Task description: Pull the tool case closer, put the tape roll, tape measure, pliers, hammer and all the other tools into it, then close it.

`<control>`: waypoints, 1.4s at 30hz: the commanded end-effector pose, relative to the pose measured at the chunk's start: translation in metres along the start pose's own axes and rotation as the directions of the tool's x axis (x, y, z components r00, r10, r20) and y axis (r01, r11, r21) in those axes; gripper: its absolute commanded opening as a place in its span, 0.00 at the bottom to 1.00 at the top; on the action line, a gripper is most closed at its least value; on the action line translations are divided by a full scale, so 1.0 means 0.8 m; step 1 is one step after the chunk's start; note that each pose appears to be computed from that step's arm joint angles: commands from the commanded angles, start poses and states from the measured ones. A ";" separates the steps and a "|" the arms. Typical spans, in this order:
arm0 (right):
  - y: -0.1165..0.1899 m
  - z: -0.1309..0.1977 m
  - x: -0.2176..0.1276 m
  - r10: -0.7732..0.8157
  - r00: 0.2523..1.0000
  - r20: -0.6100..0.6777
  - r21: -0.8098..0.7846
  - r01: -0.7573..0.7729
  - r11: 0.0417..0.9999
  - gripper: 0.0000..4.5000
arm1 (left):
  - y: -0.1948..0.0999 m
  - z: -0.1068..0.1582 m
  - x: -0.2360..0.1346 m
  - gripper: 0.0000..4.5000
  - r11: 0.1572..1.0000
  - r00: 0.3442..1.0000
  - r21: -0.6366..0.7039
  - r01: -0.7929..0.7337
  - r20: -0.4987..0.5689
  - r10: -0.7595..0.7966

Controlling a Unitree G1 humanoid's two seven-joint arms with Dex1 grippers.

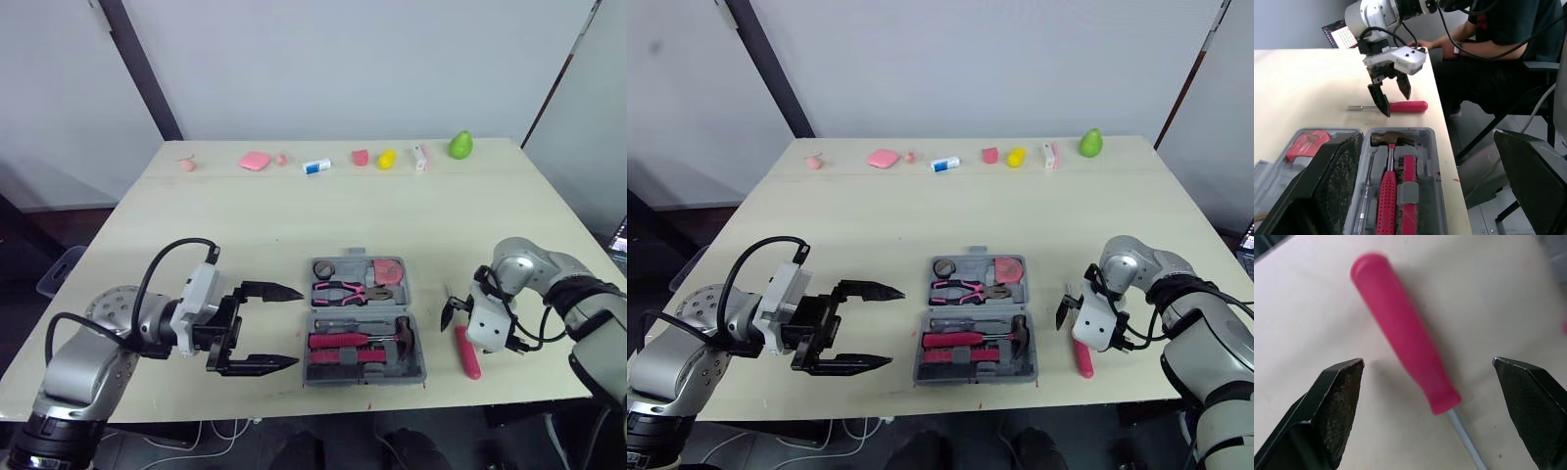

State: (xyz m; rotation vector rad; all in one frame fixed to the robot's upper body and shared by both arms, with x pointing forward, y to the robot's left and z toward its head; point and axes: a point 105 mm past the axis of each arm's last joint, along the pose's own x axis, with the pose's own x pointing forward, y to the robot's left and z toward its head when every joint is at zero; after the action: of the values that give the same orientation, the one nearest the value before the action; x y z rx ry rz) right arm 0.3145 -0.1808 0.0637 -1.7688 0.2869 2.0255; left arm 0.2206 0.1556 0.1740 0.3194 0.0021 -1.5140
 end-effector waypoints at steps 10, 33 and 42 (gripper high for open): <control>-0.005 -0.010 0.001 -0.019 0.998 -0.059 -0.039 0.016 0.999 0.39 | -0.002 0.011 0.001 1.00 0.999 1.000 0.037 0.006 0.003 -0.007; 0.043 -0.011 -0.069 -0.518 0.827 -0.216 0.954 0.292 0.067 0.08 | 0.004 0.013 0.011 1.00 0.999 0.999 0.042 0.029 0.040 -0.031; 0.045 -0.014 -0.050 -0.455 0.747 -0.484 0.776 0.127 -0.618 0.08 | 0.012 0.017 0.014 1.00 0.997 0.997 0.053 0.054 0.052 -0.057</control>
State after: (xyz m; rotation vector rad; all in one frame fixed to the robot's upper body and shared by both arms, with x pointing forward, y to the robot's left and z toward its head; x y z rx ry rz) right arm 0.3088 -0.2177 0.0860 -0.1680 0.8725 0.5710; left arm 0.2289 0.1443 0.1820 0.3137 -0.0452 -1.5588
